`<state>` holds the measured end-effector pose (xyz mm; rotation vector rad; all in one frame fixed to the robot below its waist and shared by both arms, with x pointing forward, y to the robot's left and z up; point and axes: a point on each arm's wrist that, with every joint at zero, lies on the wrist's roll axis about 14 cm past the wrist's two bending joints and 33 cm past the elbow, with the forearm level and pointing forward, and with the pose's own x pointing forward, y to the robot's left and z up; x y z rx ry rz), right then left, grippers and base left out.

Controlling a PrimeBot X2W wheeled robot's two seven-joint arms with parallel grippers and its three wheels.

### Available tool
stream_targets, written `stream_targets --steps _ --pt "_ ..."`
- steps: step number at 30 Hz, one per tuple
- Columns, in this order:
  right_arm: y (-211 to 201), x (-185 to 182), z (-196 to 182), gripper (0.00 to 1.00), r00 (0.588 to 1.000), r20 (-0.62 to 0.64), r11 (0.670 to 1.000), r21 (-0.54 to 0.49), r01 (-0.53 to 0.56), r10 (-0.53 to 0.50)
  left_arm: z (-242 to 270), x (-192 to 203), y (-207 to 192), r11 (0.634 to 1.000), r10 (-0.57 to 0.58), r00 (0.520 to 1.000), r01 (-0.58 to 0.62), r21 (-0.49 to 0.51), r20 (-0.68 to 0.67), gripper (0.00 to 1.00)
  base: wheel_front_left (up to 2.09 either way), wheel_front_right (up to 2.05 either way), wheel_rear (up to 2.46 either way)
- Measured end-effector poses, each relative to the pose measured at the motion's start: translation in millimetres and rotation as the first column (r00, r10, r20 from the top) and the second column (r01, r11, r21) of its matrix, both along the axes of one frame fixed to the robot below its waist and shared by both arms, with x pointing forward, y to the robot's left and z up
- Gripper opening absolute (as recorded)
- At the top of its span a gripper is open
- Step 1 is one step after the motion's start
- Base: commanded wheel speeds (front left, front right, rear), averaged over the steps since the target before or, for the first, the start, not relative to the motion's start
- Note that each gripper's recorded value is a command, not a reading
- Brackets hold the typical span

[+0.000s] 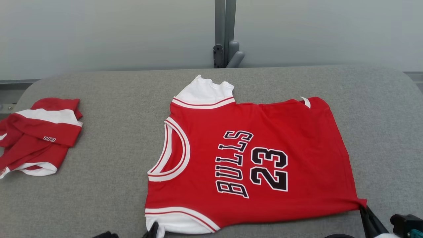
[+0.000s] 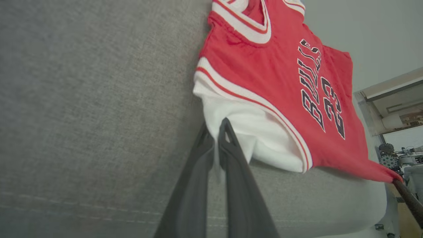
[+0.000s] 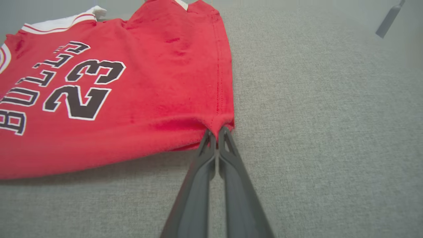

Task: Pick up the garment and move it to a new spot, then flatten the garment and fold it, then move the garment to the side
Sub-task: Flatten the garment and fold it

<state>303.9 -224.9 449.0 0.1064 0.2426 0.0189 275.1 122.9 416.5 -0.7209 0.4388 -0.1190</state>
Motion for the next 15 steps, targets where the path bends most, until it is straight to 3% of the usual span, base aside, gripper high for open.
stream_targets --steps 8,15 --pt "-6 33 33 0.0 0.994 0.106 1.0 0.002 0.018 -0.018 72 58 -20 0.996 -0.087 0.965 0.086 0.016 0.246 0.0 0.0 0.0 0.0" --pt "1 83 52 0.0 0.987 0.161 1.0 -0.014 -0.011 0.013 82 103 -37 0.988 -0.155 0.947 0.141 0.069 0.28 0.0 0.0 0.0 0.0"
